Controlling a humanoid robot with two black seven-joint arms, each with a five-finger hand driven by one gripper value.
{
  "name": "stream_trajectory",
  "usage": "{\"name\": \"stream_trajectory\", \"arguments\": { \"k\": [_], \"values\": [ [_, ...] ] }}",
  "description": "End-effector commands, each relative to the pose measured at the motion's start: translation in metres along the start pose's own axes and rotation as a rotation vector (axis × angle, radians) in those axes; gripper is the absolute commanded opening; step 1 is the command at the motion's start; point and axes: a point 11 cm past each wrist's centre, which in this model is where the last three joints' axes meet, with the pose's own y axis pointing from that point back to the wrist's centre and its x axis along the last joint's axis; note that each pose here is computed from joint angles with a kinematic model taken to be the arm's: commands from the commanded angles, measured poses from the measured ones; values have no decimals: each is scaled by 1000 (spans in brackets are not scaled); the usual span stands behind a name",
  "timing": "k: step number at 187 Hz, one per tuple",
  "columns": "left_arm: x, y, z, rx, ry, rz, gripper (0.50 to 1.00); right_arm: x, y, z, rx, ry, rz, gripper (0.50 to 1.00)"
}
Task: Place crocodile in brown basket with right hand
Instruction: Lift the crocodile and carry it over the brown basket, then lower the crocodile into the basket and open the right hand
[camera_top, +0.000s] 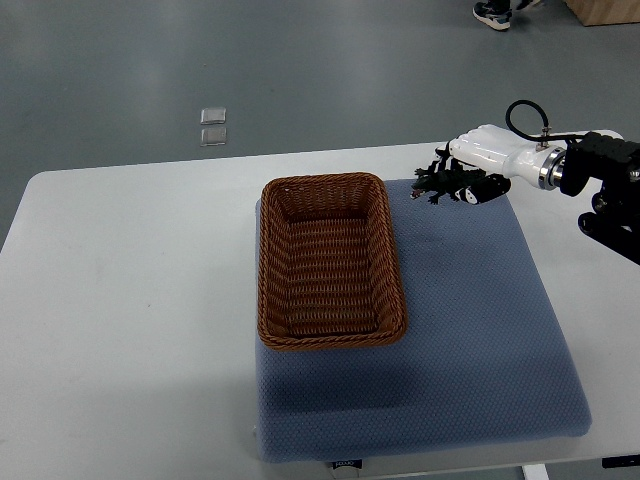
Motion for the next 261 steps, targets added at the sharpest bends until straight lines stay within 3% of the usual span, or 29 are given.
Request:
{"name": "stream_trajectory", "arguments": {
  "k": [1, 50, 92, 201, 224, 232, 244, 261],
  "values": [
    [0, 0, 0, 0, 0, 0, 1000, 12, -7, -22, 68, 12, 33, 500],
    [0, 0, 0, 0, 0, 0, 1000, 29, -21, -92, 274, 20, 76, 500],
    [0, 0, 0, 0, -1, 0, 1000, 17, -31, -140, 407, 58, 55, 500],
    [0, 0, 0, 1, 0, 0, 1000, -26, -37, -161, 444, 25, -20, 511],
    [0, 0, 0, 0, 0, 0, 1000, -34, -36, -162, 446, 32, -37, 560],
    [0, 0, 0, 0, 0, 0, 1000, -35, -36, -161, 444, 30, -36, 631],
    [0, 0, 0, 0, 0, 0, 1000, -35, -37, -163, 445, 22, -31, 776],
    [0, 0, 0, 1, 0, 0, 1000, -32, -38, -165, 450, 15, -20, 846]
  ]
}}
